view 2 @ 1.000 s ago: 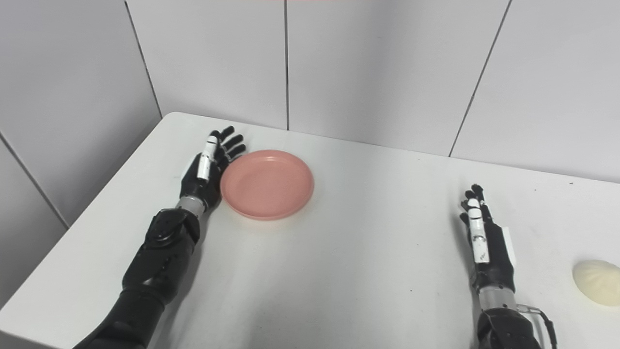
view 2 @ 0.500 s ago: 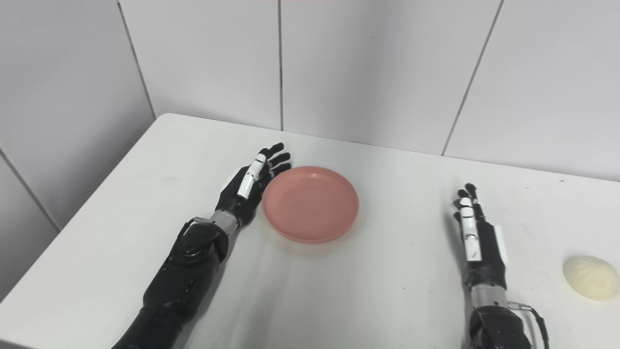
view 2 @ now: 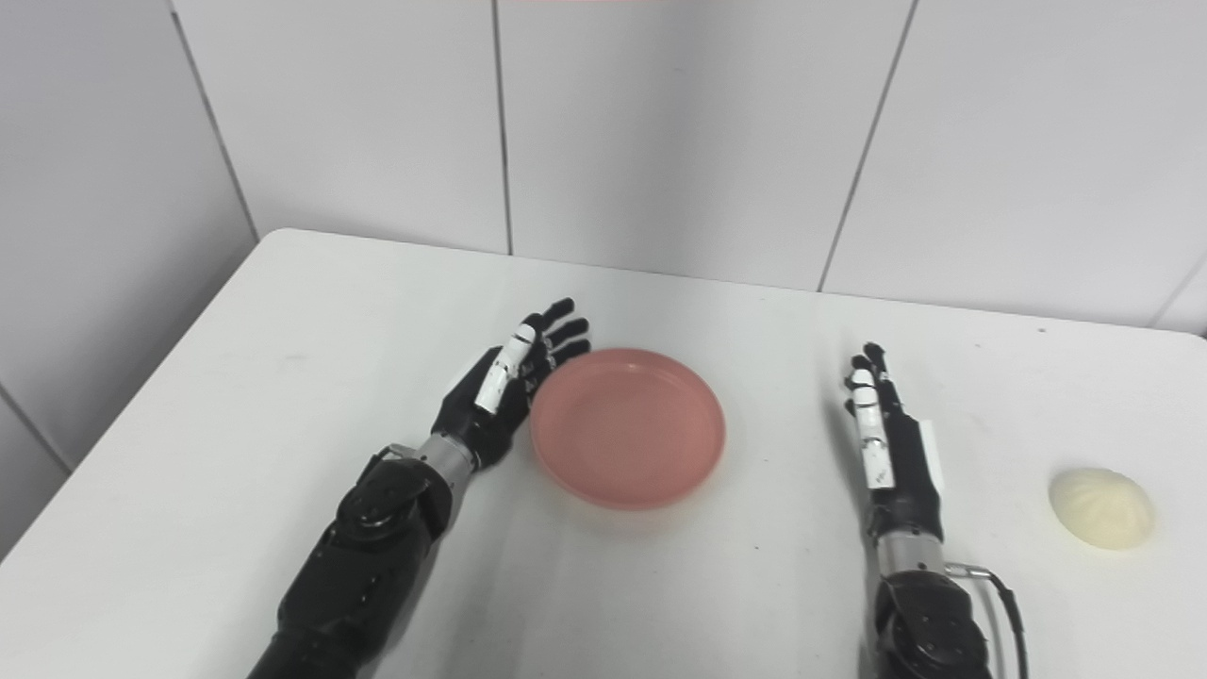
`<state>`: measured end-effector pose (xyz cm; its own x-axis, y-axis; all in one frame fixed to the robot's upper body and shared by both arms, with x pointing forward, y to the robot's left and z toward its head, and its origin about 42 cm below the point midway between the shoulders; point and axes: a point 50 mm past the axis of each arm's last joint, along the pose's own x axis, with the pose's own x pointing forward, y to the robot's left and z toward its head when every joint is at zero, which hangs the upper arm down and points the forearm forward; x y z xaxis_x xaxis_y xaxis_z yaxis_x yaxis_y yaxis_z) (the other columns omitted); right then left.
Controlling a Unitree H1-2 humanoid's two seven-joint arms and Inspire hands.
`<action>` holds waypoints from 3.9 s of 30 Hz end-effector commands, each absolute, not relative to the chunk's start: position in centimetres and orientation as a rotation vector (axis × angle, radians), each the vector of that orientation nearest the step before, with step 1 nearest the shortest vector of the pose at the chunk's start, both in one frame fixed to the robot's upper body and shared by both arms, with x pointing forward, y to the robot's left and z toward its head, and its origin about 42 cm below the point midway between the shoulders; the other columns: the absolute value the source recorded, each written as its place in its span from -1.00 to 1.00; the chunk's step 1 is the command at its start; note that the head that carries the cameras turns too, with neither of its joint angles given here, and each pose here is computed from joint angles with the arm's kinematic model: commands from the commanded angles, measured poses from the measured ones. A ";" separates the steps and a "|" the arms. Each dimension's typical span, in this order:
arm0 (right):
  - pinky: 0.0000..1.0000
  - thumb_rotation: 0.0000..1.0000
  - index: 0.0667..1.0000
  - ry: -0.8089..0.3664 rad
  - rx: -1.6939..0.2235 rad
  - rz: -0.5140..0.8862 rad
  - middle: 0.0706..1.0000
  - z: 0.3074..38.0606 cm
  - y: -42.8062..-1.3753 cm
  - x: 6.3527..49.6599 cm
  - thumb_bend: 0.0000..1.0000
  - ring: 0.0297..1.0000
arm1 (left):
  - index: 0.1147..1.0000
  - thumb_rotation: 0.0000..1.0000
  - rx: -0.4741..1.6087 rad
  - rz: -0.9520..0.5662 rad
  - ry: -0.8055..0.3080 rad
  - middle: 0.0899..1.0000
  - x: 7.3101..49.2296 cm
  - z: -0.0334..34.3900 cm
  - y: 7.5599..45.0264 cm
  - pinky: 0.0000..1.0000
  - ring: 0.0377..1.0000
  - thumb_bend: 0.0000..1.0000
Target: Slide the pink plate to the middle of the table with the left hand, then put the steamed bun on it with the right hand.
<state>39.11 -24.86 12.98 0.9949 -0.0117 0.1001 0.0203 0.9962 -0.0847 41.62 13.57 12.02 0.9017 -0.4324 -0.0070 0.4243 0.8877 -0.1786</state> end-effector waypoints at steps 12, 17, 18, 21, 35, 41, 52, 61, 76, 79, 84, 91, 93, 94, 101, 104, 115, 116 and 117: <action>0.82 1.00 0.89 -0.021 -0.088 -0.011 0.85 10.1 -23.4 37.7 -0.59 0.84 | 0.78 1.00 -0.229 -0.501 0.248 0.79 38.1 6.7 13.9 0.86 0.80 -0.12; 0.81 1.00 0.88 -0.019 -0.090 -0.012 0.85 10.2 -23.1 37.7 -0.58 0.83 | 0.77 1.00 -0.231 -0.497 0.249 0.78 38.2 6.6 14.3 0.85 0.79 -0.12; 0.81 1.00 0.88 -0.020 -0.088 -0.011 0.85 10.2 -23.1 37.7 -0.57 0.83 | 0.76 1.00 -0.230 -0.496 0.249 0.78 38.2 6.5 14.5 0.85 0.79 -0.12; 0.82 1.00 0.89 -0.022 -0.085 -0.005 0.86 10.2 -23.0 37.7 -0.57 0.84 | 0.77 1.00 -0.229 -0.491 0.251 0.79 38.3 6.3 14.8 0.84 0.80 -0.12; 0.76 1.00 0.86 -0.146 -0.157 -0.014 0.82 13.3 -23.1 38.0 -0.56 0.81 | 0.81 1.00 -0.226 -0.448 0.259 0.81 39.0 5.5 16.3 0.86 0.81 -0.13; 0.66 1.00 0.80 -0.244 -0.182 -0.035 0.76 16.1 -23.6 38.1 -0.48 0.71 | 0.80 1.00 -0.219 -0.438 0.260 0.81 39.4 5.4 17.3 0.87 0.81 -0.10; 0.52 1.00 0.78 -0.425 -0.289 -0.119 0.74 23.3 -26.4 36.9 0.00 0.61 | 0.75 1.00 -0.229 -0.438 0.266 0.76 39.8 4.7 18.8 0.80 0.76 -0.09; 0.27 0.78 0.86 -0.516 -0.614 -0.213 0.77 27.7 -27.8 35.1 0.08 0.52 | 0.74 0.97 -0.240 -0.445 0.270 0.75 40.1 4.0 20.4 0.76 0.74 -0.06; 0.06 -0.05 0.76 -0.362 -1.066 -0.411 0.65 32.1 -30.7 32.0 0.56 0.37 | 0.69 0.81 -0.254 -0.430 0.284 0.70 40.6 2.9 22.9 0.69 0.69 0.02; 0.18 -0.11 0.71 -0.285 -1.124 -0.464 0.61 32.5 -31.7 31.5 0.65 0.45 | 0.68 0.81 -0.250 -0.428 0.285 0.70 40.7 2.7 23.4 0.68 0.68 0.03; 0.18 -0.14 0.69 -0.200 -1.155 -0.513 0.66 32.9 -32.9 30.9 0.64 0.52 | 0.67 0.80 -0.253 -0.429 0.290 0.68 40.7 2.5 24.2 0.66 0.66 0.03; 0.31 -0.17 0.65 -0.092 -1.180 -0.545 0.68 32.3 -35.3 30.9 0.65 0.58 | 0.65 0.75 -0.250 -0.426 0.297 0.66 40.9 2.3 25.0 0.62 0.63 0.05; 0.33 -0.20 0.65 -0.062 -1.179 -0.551 0.69 32.1 -36.0 31.1 0.66 0.60 | 0.64 0.73 -0.250 -0.424 0.297 0.66 40.9 2.2 25.2 0.61 0.63 0.07; 0.34 -0.20 0.65 -0.051 -1.186 -0.552 0.68 31.9 -36.3 31.2 0.66 0.61 | 0.63 0.72 -0.251 -0.423 0.297 0.65 40.9 2.2 25.3 0.61 0.63 0.07; 0.31 -0.22 0.61 -0.017 -1.177 -0.552 0.62 30.7 -37.9 32.1 0.73 0.59 | 0.63 0.69 -0.263 -0.422 0.303 0.65 40.9 2.1 25.8 0.59 0.62 0.08; 0.38 -0.32 0.60 0.007 -1.127 -0.541 0.66 30.0 -38.4 32.6 0.76 0.61 | 0.62 0.63 -0.281 -0.417 0.309 0.64 41.0 2.1 25.9 0.57 0.61 0.09; 0.30 -0.40 0.59 0.105 -1.103 -0.522 0.65 27.7 -39.7 34.6 0.75 0.58 | 0.61 0.64 -0.293 -0.420 0.310 0.64 41.0 2.2 26.4 0.57 0.60 0.08; 0.32 -0.41 0.59 0.107 -1.097 -0.520 0.65 27.5 -39.7 34.7 0.74 0.58 | 0.61 0.63 -0.293 -0.420 0.310 0.64 41.0 2.2 26.4 0.57 0.60 0.08; 0.32 -0.42 0.59 0.113 -1.089 -0.519 0.65 27.3 -39.8 34.9 0.74 0.57 | 0.61 0.63 -0.291 -0.419 0.309 0.63 41.0 2.2 26.5 0.57 0.60 0.08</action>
